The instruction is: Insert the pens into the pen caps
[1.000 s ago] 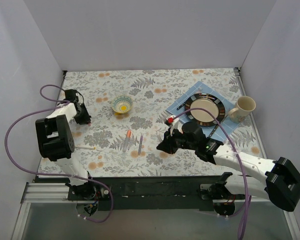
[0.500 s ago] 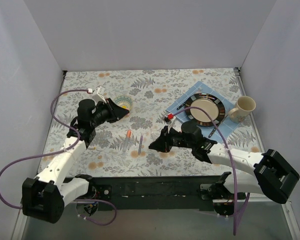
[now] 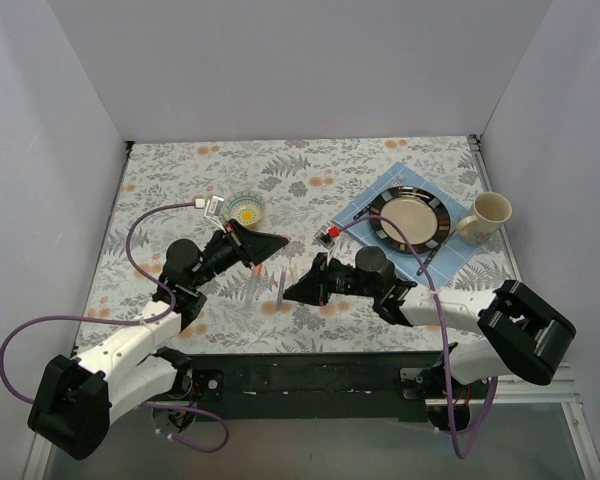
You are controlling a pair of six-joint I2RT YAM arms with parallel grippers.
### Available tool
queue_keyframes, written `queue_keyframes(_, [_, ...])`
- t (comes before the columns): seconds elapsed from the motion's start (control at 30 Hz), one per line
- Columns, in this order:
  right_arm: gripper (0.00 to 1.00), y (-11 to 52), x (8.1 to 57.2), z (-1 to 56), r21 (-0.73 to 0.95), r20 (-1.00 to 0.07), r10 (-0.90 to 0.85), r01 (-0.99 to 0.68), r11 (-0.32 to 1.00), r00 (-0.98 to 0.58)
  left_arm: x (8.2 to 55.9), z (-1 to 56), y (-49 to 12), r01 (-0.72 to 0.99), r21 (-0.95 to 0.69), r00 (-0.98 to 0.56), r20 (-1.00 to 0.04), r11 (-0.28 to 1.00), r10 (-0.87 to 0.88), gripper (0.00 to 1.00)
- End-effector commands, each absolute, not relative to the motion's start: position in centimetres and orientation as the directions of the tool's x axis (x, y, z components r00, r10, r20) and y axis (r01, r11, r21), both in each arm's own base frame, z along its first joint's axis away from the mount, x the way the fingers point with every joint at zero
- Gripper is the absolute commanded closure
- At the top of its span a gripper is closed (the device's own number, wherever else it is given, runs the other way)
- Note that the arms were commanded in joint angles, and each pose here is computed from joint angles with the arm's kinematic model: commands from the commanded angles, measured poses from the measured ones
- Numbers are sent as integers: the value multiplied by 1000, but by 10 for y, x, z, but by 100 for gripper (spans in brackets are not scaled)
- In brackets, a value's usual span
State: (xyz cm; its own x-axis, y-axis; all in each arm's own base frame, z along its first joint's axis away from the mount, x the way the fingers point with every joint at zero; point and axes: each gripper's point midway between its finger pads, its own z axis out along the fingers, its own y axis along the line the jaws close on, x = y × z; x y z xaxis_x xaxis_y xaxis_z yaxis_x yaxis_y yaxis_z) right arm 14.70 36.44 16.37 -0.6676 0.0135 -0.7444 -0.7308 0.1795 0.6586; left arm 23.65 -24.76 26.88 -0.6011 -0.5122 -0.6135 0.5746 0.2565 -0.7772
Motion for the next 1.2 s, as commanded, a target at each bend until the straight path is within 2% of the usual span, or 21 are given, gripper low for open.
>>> queue_keyframes(0.0, [99, 380, 153, 205, 629, -777, 99, -771, 100, -622, 226, 293, -252, 668, -718, -542, -651, 198, -531, 100])
queue_keyframes(1.17, [99, 370, 144, 224, 611, -789, 137, -787, 86, -599, 226, 271, -253, 657, -718, -525, -656, 232, -543, 100])
